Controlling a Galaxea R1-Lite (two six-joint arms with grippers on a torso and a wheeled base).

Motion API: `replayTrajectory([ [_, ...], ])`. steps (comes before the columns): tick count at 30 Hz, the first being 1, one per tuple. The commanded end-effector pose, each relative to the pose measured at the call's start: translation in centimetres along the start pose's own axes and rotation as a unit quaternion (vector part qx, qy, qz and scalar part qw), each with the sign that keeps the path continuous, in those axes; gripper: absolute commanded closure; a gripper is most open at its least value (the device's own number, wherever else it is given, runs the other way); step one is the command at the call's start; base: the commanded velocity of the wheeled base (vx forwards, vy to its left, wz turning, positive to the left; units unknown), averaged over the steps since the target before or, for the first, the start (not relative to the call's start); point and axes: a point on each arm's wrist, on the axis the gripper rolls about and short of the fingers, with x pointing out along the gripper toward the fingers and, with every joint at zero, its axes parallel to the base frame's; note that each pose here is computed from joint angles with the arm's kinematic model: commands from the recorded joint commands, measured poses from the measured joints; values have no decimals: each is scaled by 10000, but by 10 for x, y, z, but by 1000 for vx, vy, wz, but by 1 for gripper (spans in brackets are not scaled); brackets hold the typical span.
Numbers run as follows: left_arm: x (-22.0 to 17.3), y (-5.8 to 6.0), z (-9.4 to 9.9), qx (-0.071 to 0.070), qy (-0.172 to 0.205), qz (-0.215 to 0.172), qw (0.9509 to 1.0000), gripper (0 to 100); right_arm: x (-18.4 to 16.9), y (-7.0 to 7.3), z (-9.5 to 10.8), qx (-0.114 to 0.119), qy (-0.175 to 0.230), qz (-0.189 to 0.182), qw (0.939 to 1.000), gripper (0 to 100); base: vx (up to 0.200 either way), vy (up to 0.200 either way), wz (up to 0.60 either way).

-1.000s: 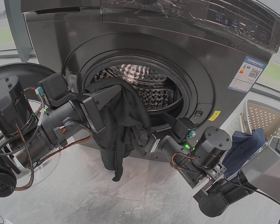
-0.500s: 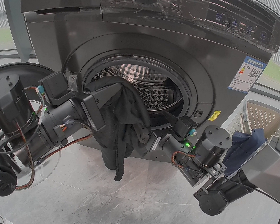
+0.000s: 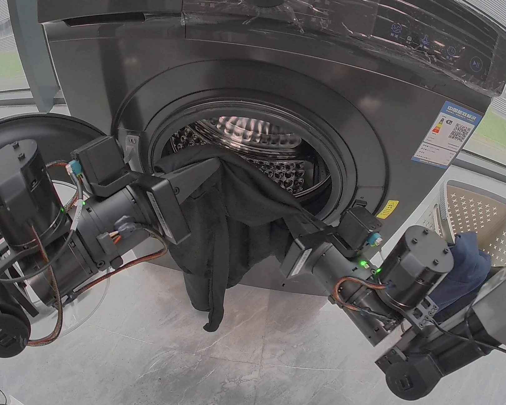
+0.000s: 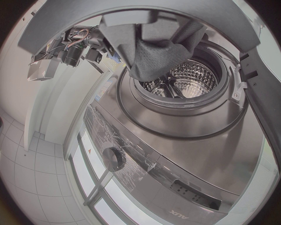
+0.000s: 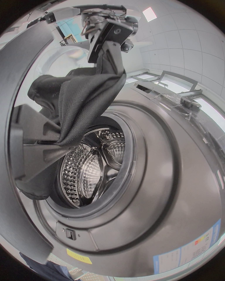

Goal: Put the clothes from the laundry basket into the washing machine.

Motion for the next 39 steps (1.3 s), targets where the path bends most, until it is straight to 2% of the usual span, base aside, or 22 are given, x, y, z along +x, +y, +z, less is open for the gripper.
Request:
replayTrajectory([
  [1,-4,-5,-4,-30,110,-96,9999,100,-34,1,27,26,-79,156,9998,100,0,0,0],
  [6,-12,-6,-16,-33,389,-166,9991,100,-60,8,39,89,-55,405,9991,100,0,0,0],
  [7,-13,-6,-17,-36,415,-173,9990,0,-62,11,40,126,-81,459,9988,100,0,0,0],
  [11,-13,-6,-20,-39,487,-223,9986,0,-62,16,44,208,-256,545,9980,100,0,0,0],
  [14,-18,-3,-28,-61,674,-179,9975,0,-64,22,60,259,-568,668,9958,100,0,0,0],
  [21,-21,3,-47,-71,1036,-55,9946,0,-59,27,70,327,-782,741,9936,100,0,0,0],
  [27,-25,8,-61,-65,1319,34,9912,0,-58,27,71,335,-806,720,9936,100,0,0,0],
  [29,-28,11,-68,-67,1487,55,9888,0,-56,27,72,332,-830,700,9935,100,0,0,0],
  [30,-30,15,-76,-75,1685,78,9856,0,-53,26,74,337,-886,665,9933,100,0,0,0],
  [35,-38,22,-99,-120,2127,71,9770,0,-50,27,78,341,-947,669,9927,100,0,0,0],
  [36,-38,22,-99,-120,2127,71,9770,0,-50,27,78,341,-947,669,9927,100,0,0,0],
  [37,-36,27,-110,-118,2188,154,9756,0,-51,27,76,340,-900,673,9931,100,0,0,0],
  [39,-34,35,-116,-88,2121,240,9769,0,-52,27,75,338,-870,671,9934,100,0,0,0],
])
